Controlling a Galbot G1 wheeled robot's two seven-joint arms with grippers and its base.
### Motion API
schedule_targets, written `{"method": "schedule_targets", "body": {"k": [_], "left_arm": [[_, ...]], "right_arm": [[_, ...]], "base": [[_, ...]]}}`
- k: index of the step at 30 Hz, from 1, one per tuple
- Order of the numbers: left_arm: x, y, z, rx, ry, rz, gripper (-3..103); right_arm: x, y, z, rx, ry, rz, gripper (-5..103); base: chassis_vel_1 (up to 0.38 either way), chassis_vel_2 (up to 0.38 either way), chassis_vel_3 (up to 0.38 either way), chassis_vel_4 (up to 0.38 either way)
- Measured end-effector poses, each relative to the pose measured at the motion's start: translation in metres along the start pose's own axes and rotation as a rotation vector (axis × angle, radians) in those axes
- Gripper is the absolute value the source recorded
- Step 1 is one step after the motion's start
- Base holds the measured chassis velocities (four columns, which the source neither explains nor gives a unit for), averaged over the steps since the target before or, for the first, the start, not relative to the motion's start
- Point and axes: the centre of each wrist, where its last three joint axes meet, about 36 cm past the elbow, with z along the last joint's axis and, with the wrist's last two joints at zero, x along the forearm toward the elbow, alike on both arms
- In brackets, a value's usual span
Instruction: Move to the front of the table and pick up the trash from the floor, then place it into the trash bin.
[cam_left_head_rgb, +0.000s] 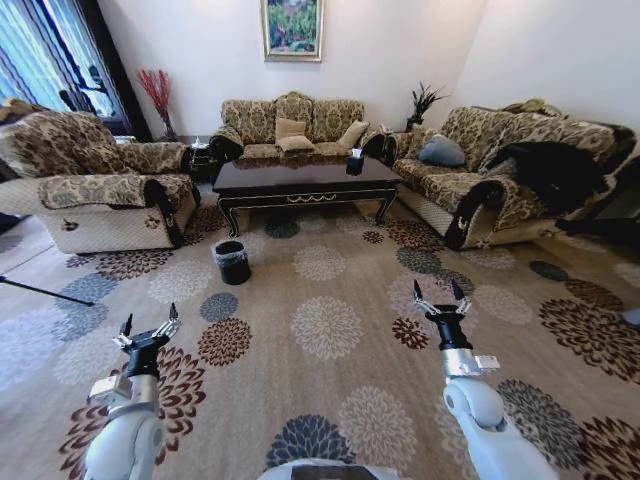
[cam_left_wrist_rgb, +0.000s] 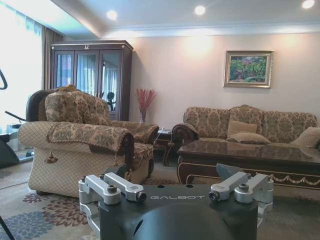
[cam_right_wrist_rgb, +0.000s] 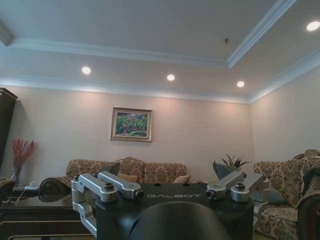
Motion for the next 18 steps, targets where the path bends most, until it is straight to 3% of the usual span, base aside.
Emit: {"method": "schedule_targets", "body": {"k": [18], "left_arm": [[0.0000, 0.0000, 0.0000, 0.000, 0.000, 0.000, 100]], "right_arm": [[0.0000, 0.0000, 0.0000, 0.000, 0.000, 0.000, 100]], "base": [[0.000, 0.000, 0.000, 0.000]]}}
